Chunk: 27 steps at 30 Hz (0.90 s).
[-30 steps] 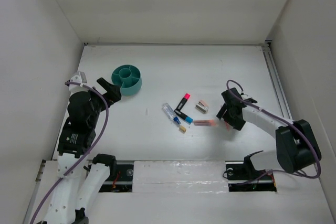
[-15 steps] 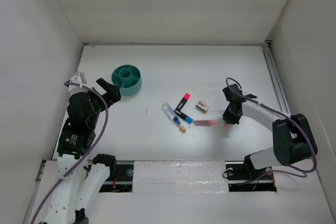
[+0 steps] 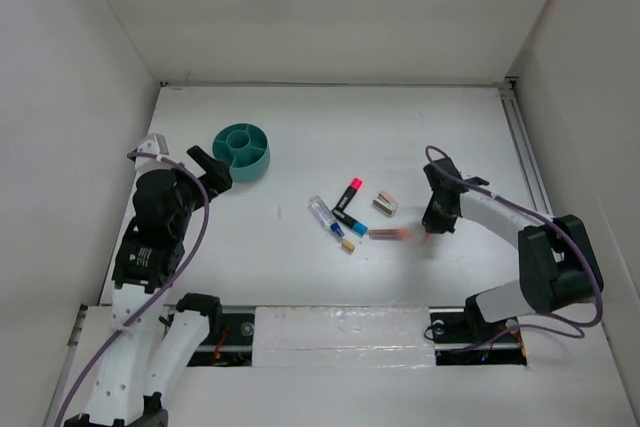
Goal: Sort the stationery into containers
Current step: Pick up the pen from the center of the board, then close the pen cap on the pen.
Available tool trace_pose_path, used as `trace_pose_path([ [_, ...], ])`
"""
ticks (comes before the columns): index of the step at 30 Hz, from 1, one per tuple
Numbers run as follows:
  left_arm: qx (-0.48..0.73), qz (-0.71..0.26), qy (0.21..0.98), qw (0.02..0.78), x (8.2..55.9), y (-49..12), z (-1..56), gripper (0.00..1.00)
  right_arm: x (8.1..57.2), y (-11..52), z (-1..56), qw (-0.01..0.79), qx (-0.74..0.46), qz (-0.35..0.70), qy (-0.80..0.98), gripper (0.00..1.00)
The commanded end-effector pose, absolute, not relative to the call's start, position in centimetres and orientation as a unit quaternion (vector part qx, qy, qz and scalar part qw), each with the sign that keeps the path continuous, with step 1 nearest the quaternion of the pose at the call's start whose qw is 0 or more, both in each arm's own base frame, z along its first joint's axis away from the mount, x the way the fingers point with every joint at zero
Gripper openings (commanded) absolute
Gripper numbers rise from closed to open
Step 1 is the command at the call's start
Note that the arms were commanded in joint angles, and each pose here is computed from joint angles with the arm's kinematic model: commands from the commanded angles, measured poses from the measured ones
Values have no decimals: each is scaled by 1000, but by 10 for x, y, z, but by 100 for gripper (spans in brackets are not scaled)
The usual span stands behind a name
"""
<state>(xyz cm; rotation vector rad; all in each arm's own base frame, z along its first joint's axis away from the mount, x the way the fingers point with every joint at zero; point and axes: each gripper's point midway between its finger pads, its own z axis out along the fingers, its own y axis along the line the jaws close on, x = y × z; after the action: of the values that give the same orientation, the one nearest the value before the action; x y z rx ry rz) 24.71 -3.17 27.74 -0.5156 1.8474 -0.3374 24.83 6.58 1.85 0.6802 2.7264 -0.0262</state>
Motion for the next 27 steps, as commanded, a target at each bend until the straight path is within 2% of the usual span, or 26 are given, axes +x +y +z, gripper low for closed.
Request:
trace_pose_path([
  [1, -216, -137, 788, 560, 259, -32, 274, 100, 281, 88, 56, 255, 206, 12, 945, 0],
  [6, -227, -144, 803, 532, 268, -38, 260, 100, 287, 111, 132, 353, 180, 53, 917, 0],
  [12, -242, -166, 850, 438, 283, -59, 204, 100, 272, 160, 196, 405, 84, 130, 901, 0],
  [18, -205, -165, 895, 359, 290, -95, 154, 100, 251, 193, 217, 422, 8, 171, 890, 0],
  [23, -187, -136, 908, 350, 292, -127, 140, 100, 241, 208, 230, 436, -31, 212, 874, 0],
  [27, -164, -85, 928, 323, 297, -160, 106, 100, 228, 213, 241, 443, -65, 238, 862, 0],
])
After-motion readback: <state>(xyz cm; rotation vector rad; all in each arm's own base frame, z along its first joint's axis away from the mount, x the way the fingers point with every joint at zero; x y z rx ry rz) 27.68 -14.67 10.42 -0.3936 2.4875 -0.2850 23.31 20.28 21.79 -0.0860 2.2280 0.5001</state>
